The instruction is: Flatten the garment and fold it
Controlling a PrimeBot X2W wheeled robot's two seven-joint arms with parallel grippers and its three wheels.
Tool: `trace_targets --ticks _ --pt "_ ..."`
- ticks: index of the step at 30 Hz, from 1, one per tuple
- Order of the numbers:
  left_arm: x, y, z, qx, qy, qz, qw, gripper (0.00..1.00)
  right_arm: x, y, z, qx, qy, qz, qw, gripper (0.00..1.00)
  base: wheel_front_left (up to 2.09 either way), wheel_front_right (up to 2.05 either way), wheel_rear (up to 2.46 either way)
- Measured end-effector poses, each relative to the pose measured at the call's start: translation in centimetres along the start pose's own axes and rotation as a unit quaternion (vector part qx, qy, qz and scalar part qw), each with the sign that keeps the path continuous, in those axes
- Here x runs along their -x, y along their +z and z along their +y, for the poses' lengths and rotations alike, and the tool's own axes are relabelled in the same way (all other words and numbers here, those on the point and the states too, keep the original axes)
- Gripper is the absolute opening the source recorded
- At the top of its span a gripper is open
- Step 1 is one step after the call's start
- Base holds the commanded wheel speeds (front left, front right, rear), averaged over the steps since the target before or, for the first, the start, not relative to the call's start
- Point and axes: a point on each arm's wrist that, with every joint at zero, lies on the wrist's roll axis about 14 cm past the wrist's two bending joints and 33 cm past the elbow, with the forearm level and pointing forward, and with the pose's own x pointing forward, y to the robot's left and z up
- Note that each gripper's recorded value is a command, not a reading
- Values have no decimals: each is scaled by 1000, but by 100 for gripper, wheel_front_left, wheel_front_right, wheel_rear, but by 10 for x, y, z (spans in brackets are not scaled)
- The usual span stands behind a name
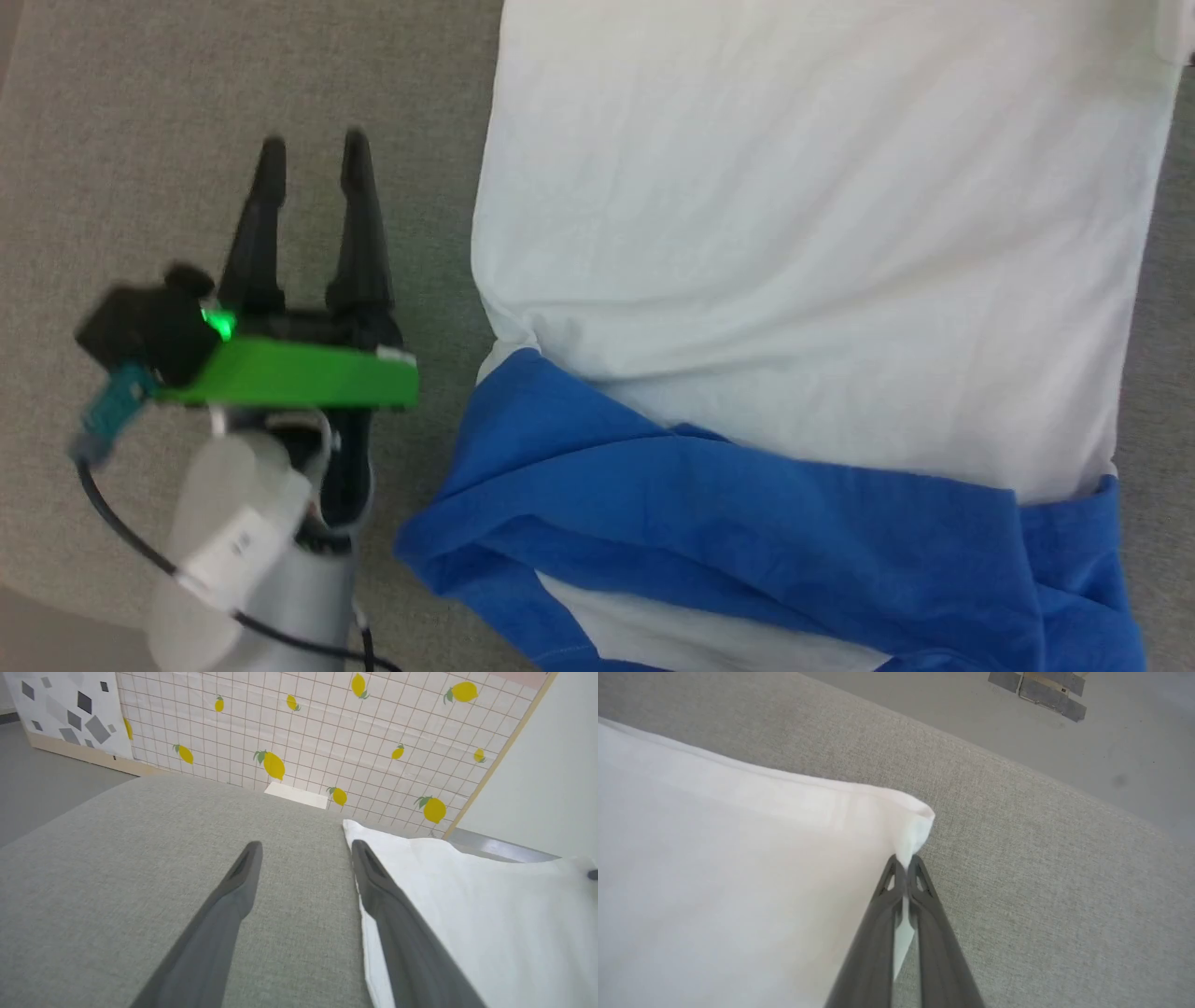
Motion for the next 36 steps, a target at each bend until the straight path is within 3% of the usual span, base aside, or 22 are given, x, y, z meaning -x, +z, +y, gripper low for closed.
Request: trace_targets --ticks 8,14,23,32,36 --pt "-68 28 -35 -3 -87 71 994 100 23 11 3 17 6 -34 999 0 0 0 0" --pt "-113 9 -39 -8 -87 196 977 100 18 2 8 33 17 -28 999 0 0 0 0" --pt "-142 -53 -44 -48 -72 364 927 100 -2 -14 15 61 34 -9 997 0 0 0 0" --pt "-146 -104 -40 -94 -53 450 887 100 -16 -22 11 74 42 -4 996 0 0 0 0" --pt "-148 -115 -34 -107 -44 463 879 100 -20 -21 12 78 48 -11 996 0 0 0 0"
